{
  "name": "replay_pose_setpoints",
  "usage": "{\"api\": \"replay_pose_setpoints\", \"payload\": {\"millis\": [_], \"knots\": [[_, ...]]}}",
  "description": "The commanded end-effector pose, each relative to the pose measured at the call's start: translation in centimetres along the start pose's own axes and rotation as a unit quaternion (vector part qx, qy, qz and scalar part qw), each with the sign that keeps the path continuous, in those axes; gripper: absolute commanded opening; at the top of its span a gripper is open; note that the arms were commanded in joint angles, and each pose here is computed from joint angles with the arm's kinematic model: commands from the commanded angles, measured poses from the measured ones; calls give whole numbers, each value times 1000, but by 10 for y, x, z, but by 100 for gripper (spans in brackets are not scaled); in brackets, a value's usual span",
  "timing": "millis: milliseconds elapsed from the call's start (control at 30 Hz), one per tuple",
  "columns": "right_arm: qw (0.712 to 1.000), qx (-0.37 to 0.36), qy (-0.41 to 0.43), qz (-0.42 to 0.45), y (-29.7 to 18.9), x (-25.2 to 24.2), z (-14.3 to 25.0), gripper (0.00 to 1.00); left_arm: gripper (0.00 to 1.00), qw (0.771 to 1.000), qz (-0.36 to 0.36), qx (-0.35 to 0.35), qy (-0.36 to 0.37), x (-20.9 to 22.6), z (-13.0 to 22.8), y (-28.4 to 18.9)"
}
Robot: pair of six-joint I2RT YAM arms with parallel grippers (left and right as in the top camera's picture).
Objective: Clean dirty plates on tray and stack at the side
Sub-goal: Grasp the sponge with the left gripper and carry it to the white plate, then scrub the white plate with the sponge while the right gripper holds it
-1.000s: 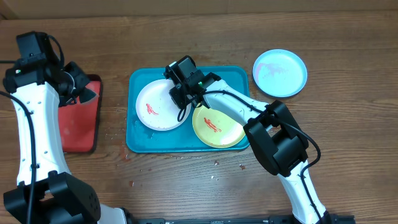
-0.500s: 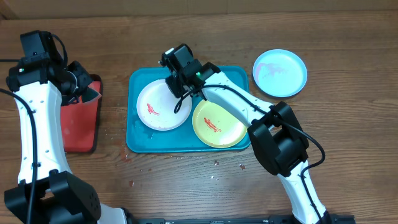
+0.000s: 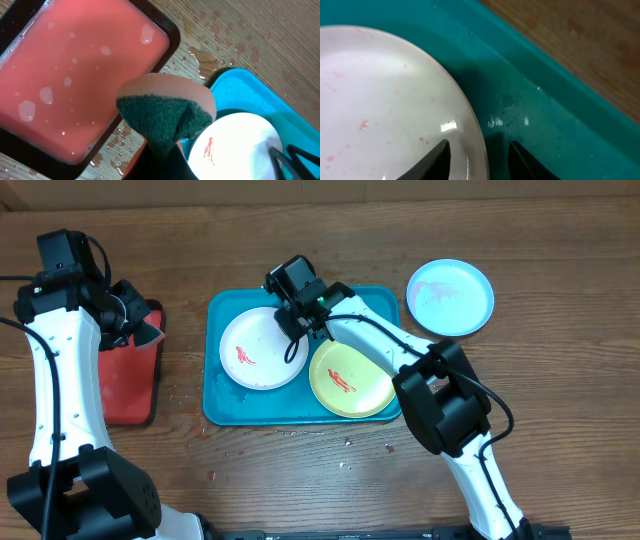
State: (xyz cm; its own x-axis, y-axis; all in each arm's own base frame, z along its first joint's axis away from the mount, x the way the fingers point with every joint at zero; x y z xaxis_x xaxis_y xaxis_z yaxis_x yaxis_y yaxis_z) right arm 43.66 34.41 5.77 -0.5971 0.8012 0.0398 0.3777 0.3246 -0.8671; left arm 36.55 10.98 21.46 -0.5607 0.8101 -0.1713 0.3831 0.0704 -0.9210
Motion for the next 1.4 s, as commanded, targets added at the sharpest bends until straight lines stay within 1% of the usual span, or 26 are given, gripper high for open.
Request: {"api": "replay_pose_setpoints", "payload": {"millis": [0, 67, 133, 267, 367, 467, 500, 700, 800, 967, 1067, 1167, 1367], "knots": [[1000, 26, 2, -10, 14, 1, 16, 35, 4, 1000, 1, 4, 18, -2, 1, 3], [999, 31, 4, -13, 14, 3, 18, 31, 4, 1000, 1, 5, 18, -2, 1, 3], [999, 36, 15, -11, 14, 3, 20, 22, 4, 1000, 2, 5, 19, -3, 2, 3], [998, 55, 39, -8, 13, 2, 28, 10, 4, 1000, 5, 8, 24, -7, 4, 3], [996, 70, 57, -6, 12, 2, 34, 9, 4, 999, 18, 15, 29, -14, 7, 3], [992, 80, 97, -1, 12, 2, 38, 8, 4, 999, 33, 24, 35, -22, 13, 4], [989, 84, 120, 1, 11, 2, 39, 4, 4, 998, 38, 29, 40, -26, 16, 5], [969, 105, 222, 15, 10, 1, 49, 4, 4, 995, 47, 54, 75, -48, 42, 22], [961, 114, 250, 19, 9, 1, 52, 4, 4, 992, 54, 59, 96, -60, 57, 38], [959, 124, 256, 9, 8, 5, 55, 4, 4, 988, 74, 46, 129, -80, 78, 65], [952, 127, 279, 13, 8, 5, 57, 4, 4, 986, 88, 38, 136, -93, 89, 75], [952, 126, 278, 9, 8, 5, 56, 4, 4, 983, 101, 30, 147, -106, 99, 86], [953, 123, 278, 8, 8, 5, 54, 4, 4, 983, 106, 46, 142, -126, 116, 117]]}}
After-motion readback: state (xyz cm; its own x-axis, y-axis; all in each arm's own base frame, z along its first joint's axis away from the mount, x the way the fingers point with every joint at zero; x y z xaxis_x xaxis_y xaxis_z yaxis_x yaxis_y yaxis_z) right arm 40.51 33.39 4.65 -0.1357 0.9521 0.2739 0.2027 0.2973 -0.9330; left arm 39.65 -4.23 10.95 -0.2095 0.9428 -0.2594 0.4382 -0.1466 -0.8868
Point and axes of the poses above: each gripper's point midway between its finger pads, its own y axis out along the fingers, its own x axis along the line the jaws close on, z = x × y, the point moved 4 cm from there along -y, back along the fingers, and after that the axes turned 4 degrees about y, right-handed, at the moved point
